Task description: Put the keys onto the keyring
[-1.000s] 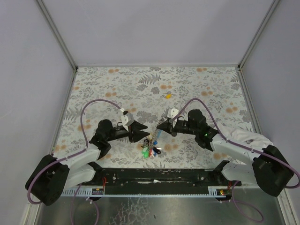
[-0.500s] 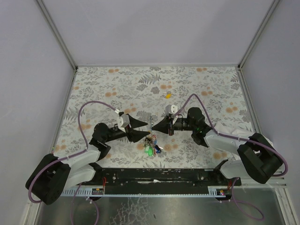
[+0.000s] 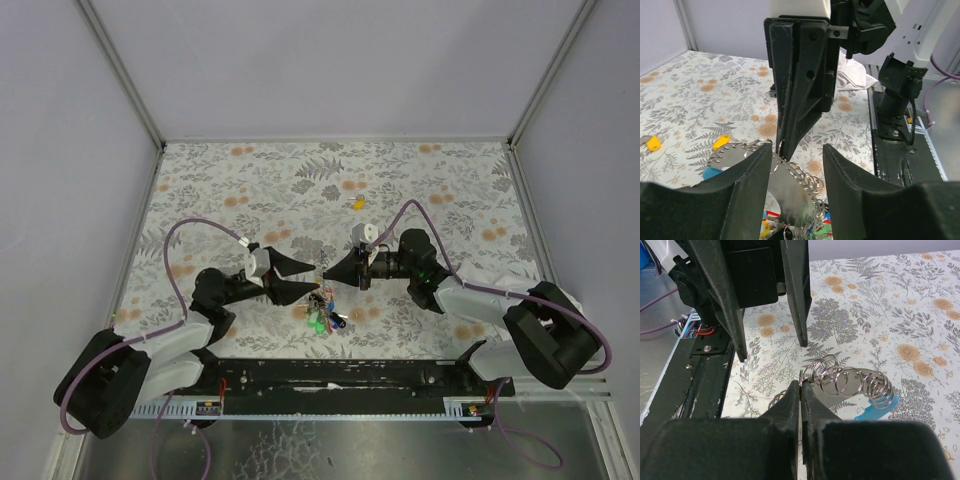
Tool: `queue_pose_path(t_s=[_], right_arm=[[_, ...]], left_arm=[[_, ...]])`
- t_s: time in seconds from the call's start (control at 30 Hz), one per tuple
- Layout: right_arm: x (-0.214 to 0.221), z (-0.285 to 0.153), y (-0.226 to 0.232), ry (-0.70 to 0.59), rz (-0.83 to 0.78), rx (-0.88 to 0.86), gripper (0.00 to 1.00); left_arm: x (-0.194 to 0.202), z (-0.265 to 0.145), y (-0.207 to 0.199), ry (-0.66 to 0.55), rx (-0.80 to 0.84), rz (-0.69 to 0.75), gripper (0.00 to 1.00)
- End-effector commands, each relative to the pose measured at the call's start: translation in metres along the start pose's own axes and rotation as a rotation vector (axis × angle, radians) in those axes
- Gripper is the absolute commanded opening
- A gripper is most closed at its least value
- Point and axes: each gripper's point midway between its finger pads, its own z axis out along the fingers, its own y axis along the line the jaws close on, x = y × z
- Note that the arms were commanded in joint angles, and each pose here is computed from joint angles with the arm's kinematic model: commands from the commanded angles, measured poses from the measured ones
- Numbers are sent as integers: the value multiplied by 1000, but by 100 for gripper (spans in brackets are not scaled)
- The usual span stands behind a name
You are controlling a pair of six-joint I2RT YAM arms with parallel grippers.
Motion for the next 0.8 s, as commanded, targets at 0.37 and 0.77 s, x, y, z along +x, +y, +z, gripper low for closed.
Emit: queue_pose_path(t_s=[0.37, 0.77], right_arm=[[-25, 3, 7, -48, -102, -82, 0], [-25, -2, 11, -29, -124, -82, 0]], left_arm=[[-6, 20, 1, 2, 114, -36, 40], [14, 22, 52, 47, -98, -256, 47]])
